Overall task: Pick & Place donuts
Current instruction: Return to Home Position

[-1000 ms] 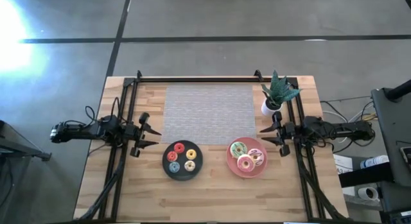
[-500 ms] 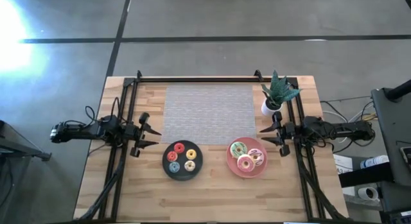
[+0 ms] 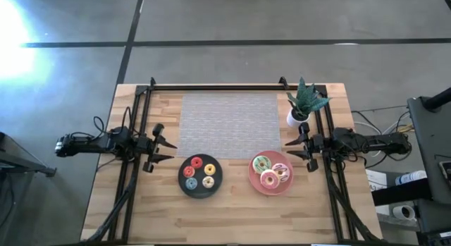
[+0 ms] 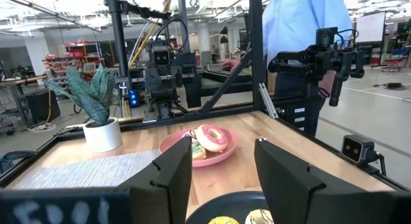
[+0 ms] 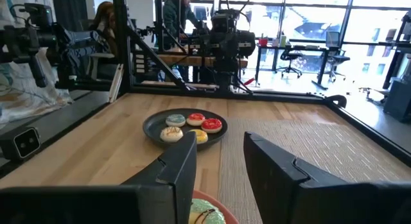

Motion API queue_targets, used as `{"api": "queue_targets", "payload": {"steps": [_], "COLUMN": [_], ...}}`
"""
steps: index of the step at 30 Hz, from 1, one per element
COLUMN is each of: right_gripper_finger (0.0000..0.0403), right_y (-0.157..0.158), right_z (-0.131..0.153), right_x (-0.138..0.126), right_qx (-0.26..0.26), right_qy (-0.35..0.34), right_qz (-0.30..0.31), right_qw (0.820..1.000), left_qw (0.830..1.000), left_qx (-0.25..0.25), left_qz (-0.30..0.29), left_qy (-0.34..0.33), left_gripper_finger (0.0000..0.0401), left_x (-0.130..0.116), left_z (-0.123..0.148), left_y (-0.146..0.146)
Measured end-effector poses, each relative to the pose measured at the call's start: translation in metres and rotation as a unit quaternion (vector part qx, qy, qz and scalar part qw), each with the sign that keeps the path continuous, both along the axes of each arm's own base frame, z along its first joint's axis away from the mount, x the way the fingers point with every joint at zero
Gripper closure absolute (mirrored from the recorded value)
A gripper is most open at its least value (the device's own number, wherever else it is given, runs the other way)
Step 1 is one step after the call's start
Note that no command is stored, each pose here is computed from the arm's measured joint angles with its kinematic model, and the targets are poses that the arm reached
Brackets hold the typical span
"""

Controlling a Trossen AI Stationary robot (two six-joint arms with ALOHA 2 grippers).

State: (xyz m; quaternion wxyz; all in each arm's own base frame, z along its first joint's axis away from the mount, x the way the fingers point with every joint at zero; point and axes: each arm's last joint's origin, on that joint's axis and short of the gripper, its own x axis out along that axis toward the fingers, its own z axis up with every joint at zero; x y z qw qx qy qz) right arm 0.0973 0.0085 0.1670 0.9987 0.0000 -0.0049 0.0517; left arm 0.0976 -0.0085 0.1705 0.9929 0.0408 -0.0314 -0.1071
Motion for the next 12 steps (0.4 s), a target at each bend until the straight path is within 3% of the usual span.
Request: {"api": "queue_targets", "payload": {"steps": [12], "right_gripper_finger": [0.0275], "right_y": [0.0], "right_z": [0.0], "right_x": [0.0], "right_qx": [0.0], "right_qy": [0.0], "right_qz": [0.0], "right_qw": [1.0], "left_qw": [1.0], "left_qx": [0.0], "left_qz": [0.0], "left_qy": [0.0], "left_gripper_finger": [0.0257], "left_x": [0.0], "left_z": [0.0], "left_y": [0.0]}}
